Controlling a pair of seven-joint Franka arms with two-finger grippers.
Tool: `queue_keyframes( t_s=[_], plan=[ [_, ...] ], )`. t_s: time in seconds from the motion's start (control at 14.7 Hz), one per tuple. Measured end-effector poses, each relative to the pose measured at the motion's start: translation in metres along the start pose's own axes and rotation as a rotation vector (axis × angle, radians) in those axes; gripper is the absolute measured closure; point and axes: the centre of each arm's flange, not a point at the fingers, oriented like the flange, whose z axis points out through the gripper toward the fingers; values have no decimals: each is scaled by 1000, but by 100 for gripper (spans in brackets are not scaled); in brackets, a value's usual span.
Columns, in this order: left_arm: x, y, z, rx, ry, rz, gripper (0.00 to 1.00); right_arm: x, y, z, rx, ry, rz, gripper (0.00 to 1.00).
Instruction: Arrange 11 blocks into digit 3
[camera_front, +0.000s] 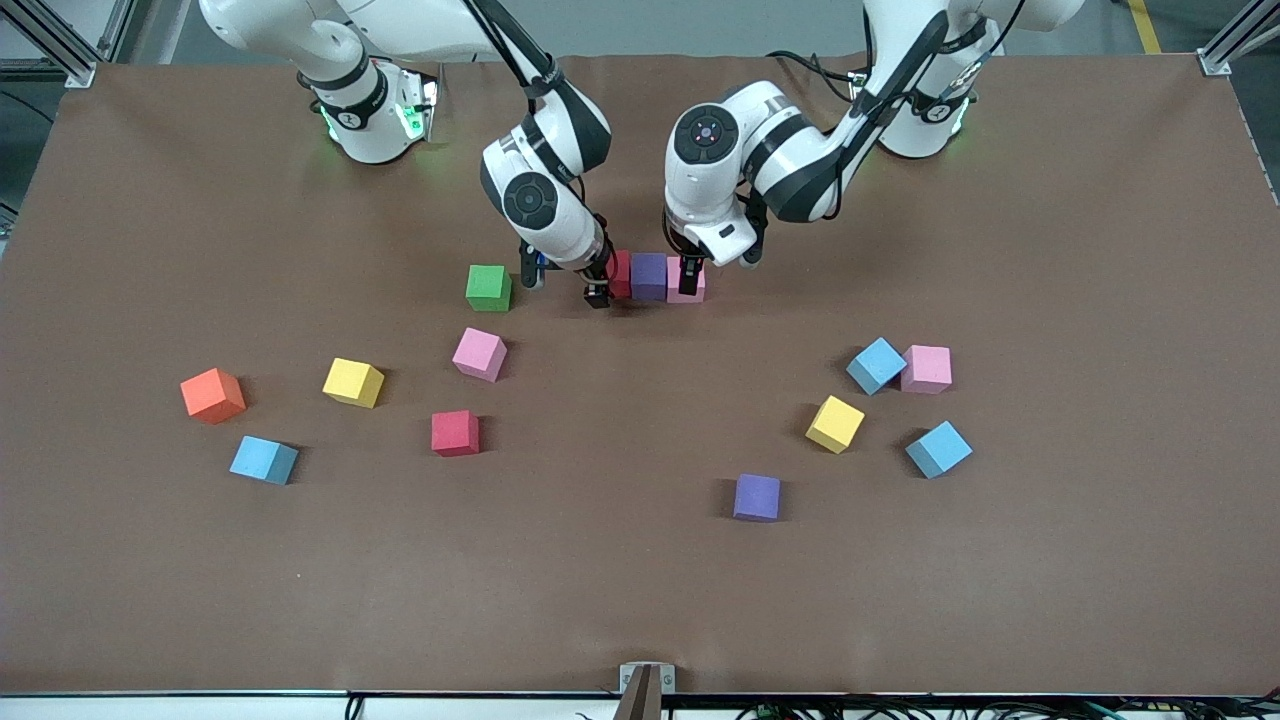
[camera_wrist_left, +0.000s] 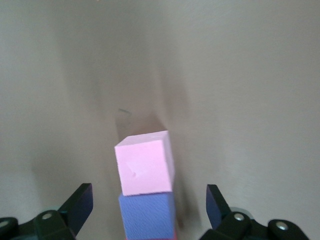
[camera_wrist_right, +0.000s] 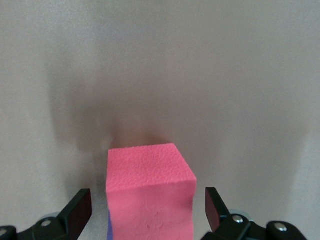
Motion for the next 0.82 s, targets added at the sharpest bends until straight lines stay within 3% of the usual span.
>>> queue_keyframes(
  t_s=[0.34,0.54,0.68,0.82],
  plan=[
    [80,87,-53,-75,-50,89,0,-9,-3,-13,1,-13,9,0],
    [133,139,-72,-122,-63,142,0,-11,-8,-46,-51,-7,14,0],
    [154,168,-70,-160,-10,209,0,-5,-21,-88,-88,15,8,0],
    [160,194,-52,-178,48,265,0,11,-41,-136,-78,86,-54,0]
  ],
)
